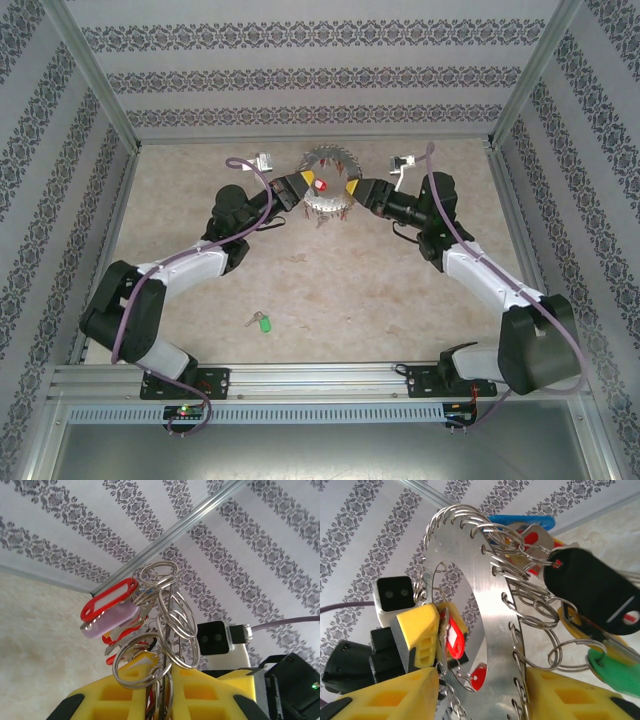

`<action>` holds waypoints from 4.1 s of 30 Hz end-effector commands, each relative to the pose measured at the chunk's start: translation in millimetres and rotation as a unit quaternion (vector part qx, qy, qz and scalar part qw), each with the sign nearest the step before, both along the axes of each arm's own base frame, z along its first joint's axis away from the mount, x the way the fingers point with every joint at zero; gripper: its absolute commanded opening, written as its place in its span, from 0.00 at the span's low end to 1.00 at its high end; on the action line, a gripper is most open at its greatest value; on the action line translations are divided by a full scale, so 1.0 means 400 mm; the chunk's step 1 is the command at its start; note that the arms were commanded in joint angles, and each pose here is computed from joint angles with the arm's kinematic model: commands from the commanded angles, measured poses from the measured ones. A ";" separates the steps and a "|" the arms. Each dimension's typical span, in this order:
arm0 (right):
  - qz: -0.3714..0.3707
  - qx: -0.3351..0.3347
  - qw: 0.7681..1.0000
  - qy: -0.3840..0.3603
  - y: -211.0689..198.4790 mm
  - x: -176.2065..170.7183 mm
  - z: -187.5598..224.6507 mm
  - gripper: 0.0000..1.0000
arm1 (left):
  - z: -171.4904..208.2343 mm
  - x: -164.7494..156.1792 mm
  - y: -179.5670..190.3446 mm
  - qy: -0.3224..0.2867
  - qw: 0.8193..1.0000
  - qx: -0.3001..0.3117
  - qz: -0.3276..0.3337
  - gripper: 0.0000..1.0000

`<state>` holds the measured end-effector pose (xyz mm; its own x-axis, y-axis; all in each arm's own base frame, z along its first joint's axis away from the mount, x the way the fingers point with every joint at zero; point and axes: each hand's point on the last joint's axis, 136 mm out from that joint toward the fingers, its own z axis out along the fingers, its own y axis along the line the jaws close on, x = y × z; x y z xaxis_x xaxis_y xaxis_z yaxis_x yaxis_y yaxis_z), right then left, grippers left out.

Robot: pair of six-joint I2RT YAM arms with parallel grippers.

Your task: Put the keys on the keyring

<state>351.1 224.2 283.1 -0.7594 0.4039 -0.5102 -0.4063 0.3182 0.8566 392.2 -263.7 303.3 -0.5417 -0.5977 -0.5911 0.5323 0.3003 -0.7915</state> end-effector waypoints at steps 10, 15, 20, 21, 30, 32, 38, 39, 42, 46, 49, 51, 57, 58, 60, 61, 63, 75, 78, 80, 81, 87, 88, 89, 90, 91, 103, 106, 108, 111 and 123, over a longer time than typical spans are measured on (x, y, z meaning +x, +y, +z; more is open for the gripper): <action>0.024 0.024 0.999 -0.035 0.022 0.021 0.086 0.27 | 0.147 -0.036 0.012 -0.031 0.994 -0.105 -0.024 0.07; 0.022 0.023 0.998 -0.046 0.012 0.022 0.101 0.12 | 0.143 -0.051 0.011 -0.030 0.996 -0.085 -0.028 0.17; 0.033 0.024 0.997 -0.063 0.005 0.011 0.124 0.05 | 0.137 -0.073 0.005 -0.031 0.998 -0.036 -0.034 0.41; 0.039 0.023 0.997 -0.066 0.008 0.006 0.128 0.04 | 0.134 -0.077 0.003 -0.033 0.999 -0.020 -0.037 0.47; 0.103 0.015 0.990 -0.095 0.012 -0.051 0.157 0.01 | 0.027 -0.084 0.075 0.016 0.986 0.163 -0.007 0.86; 0.129 0.009 0.986 -0.105 0.017 -0.068 0.163 0.01 | 0.024 -0.082 0.088 0.018 0.984 0.178 -0.019 0.88; 0.200 -0.013 0.971 -0.132 0.030 -0.111 0.155 0.01 | 0.049 -0.084 0.070 0.001 0.977 0.193 -0.089 0.91; 0.205 -0.018 0.970 -0.130 0.030 -0.111 0.147 0.01 | 0.055 -0.087 0.063 -0.005 0.976 0.195 -0.101 0.91; 0.218 -0.027 0.967 -0.125 0.033 -0.110 0.130 0.00 | 0.077 -0.099 0.040 -0.022 0.969 0.200 -0.142 0.91; 0.240 -0.022 0.963 -0.121 0.038 -0.111 0.124 0.00 | 0.086 -0.102 0.024 -0.028 0.965 0.195 -0.171 0.87; 0.247 -0.022 0.962 -0.117 0.037 -0.109 0.117 0.00 | 0.096 -0.108 0.017 -0.038 0.964 0.188 -0.183 0.80; 0.251 -0.021 0.961 -0.111 0.037 -0.106 0.111 0.01 | 0.102 -0.111 0.012 -0.041 0.963 0.182 -0.192 0.73; 0.257 -0.021 0.961 -0.101 0.035 -0.100 0.093 0.01 | 0.112 -0.116 0.008 -0.046 0.962 0.178 -0.203 0.56; 0.258 -0.021 0.961 -0.099 0.036 -0.100 0.091 0.01 | 0.113 -0.116 0.007 -0.047 0.961 0.178 -0.204 0.52; 0.257 -0.023 0.961 -0.100 0.036 -0.101 0.089 0.01 | 0.113 -0.116 0.005 -0.046 0.961 0.178 -0.207 0.43; 0.256 -0.025 0.961 -0.101 0.034 -0.100 0.088 0.02 | 0.112 -0.115 0.004 -0.046 0.961 0.178 -0.208 0.38; 0.255 -0.029 0.961 -0.104 0.034 -0.103 0.086 0.03 | 0.114 -0.115 0.002 -0.046 0.960 0.177 -0.212 0.30; 0.182 -0.089 0.972 -0.115 -0.011 -0.079 0.079 0.27 | 0.136 -0.088 0.012 -0.053 0.975 0.134 -0.171 0.00; 0.110 -0.122 0.980 -0.116 -0.061 -0.047 0.076 0.42 | 0.147 -0.078 0.021 -0.057 0.981 0.108 -0.148 0.00; 0.028 -0.156 0.981 -0.112 -0.121 -0.016 0.071 0.47 | 0.158 -0.070 0.032 -0.066 0.986 0.092 -0.125 0.00; -0.005 -0.169 0.979 -0.113 -0.149 -0.008 0.072 0.47 | 0.165 -0.067 0.038 -0.071 0.988 0.083 -0.113 0.00; -0.056 -0.211 0.950 -0.221 -0.162 -0.078 0.123 0.40 | 0.211 -0.049 0.105 -0.123 0.992 -0.006 -0.009 0.00; -0.038 -0.223 0.942 -0.250 -0.139 -0.102 0.126 0.39 | 0.219 -0.050 0.111 -0.136 0.991 -0.018 0.000 0.00; -0.014 -0.237 0.929 -0.284 -0.107 -0.134 0.126 0.38 | 0.225 -0.051 0.115 -0.146 0.989 -0.028 0.009 0.00; 0.005 -0.251 0.914 -0.319 -0.076 -0.162 0.125 0.36 | 0.226 -0.049 0.118 -0.151 0.988 -0.036 0.016 0.00; 0.015 -0.265 0.900 -0.345 -0.053 -0.181 0.117 0.35 | 0.234 -0.050 0.118 -0.159 0.986 -0.042 0.020 0.00; -0.018 -0.321 0.798 -0.510 0.141 -0.251 0.065 0.27 | 0.279 -0.072 0.068 -0.186 0.980 -0.073 -0.002 0.00; -0.024 -0.325 0.793 -0.514 0.160 -0.239 0.060 0.26 | 0.282 -0.077 0.066 -0.187 0.980 -0.074 -0.002 0.00; -0.038 -0.324 0.789 -0.521 0.170 -0.233 0.064 0.26 | 0.283 -0.078 0.066 -0.186 0.980 -0.076 -0.001 0.00; -0.066 -0.329 0.785 -0.521 0.169 -0.212 0.065 0.27 | 0.288 -0.085 0.062 -0.188 0.979 -0.080 -0.002 0.00; -0.102 -0.367 0.779 -0.498 0.154 -0.168 0.022 0.29 | 0.302 -0.105 0.050 -0.198 0.977 -0.078 -0.005 0.00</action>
